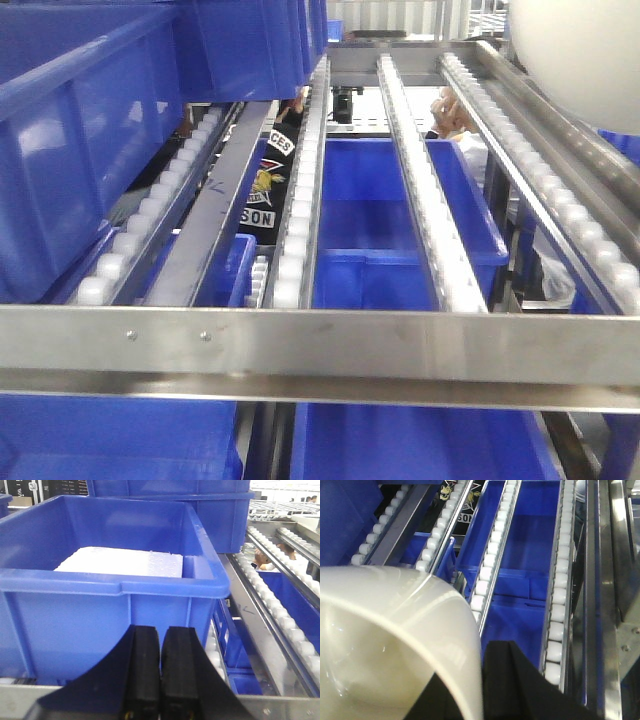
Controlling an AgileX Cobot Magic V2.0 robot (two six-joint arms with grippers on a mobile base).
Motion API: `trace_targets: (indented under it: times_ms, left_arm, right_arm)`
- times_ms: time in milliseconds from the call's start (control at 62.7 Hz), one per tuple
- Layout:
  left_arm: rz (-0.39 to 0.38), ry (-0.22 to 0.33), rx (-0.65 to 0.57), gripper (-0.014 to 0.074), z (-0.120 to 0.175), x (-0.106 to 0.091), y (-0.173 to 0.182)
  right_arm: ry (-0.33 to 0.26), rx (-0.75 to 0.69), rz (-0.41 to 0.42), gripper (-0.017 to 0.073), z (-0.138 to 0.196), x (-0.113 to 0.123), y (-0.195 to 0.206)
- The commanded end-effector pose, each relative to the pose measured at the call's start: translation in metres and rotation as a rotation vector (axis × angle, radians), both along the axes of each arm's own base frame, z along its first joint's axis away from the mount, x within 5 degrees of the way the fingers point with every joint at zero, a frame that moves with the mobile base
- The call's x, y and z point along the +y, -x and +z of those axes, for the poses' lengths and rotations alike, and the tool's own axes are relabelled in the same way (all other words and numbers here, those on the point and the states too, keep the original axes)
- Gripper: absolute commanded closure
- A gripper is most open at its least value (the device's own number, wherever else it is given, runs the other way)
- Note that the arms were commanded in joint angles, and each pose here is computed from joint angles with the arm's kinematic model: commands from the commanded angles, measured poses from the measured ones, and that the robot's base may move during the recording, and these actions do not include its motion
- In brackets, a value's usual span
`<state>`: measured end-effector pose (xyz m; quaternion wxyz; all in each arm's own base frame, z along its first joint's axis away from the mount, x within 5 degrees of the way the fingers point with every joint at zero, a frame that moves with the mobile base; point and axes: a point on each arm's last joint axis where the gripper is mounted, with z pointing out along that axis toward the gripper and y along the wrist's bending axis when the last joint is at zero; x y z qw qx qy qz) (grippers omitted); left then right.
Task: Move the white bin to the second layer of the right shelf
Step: 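Hold the white bin above the second-layer rollers with the right gripper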
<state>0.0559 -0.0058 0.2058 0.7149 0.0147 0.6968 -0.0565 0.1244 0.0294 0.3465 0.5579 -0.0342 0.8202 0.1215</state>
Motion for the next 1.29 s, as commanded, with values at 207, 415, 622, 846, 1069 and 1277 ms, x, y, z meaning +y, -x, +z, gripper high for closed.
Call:
trace_targets:
  times_ms: [207, 415, 622, 846, 1069, 1277]
  left_arm:
    - [0.0, 0.025, -0.05, 0.0509, -0.0045, 0.0002, -0.001]
    - [0.0, 0.025, -0.05, 0.0509, -0.0045, 0.0002, -0.001]
    - [0.0, 0.025, -0.05, 0.0509, -0.0045, 0.0002, -0.001]
    - [0.0, 0.025, -0.05, 0.0509, -0.0045, 0.0002, -0.001]
    - [0.0, 0.025, -0.05, 0.0509, -0.0045, 0.0002, -0.001]
    - [0.0, 0.025, -0.05, 0.0509, -0.0045, 0.0002, -0.001]
  right_arm:
    - [-0.03, -0.113, -0.014, 0.0504, 0.0179, -0.0007, -0.0025]
    - [-0.03, -0.113, -0.014, 0.0504, 0.0179, -0.0007, -0.0025]
    - [-0.03, -0.113, -0.014, 0.0504, 0.0179, -0.0007, -0.0025]
    - [-0.03, -0.113, -0.014, 0.0504, 0.0179, -0.0007, -0.0025]
    - [-0.03, -0.113, -0.014, 0.0504, 0.0179, -0.0007, -0.0025]
    - [-0.03, -0.113, -0.014, 0.0504, 0.0179, -0.0007, -0.0025]
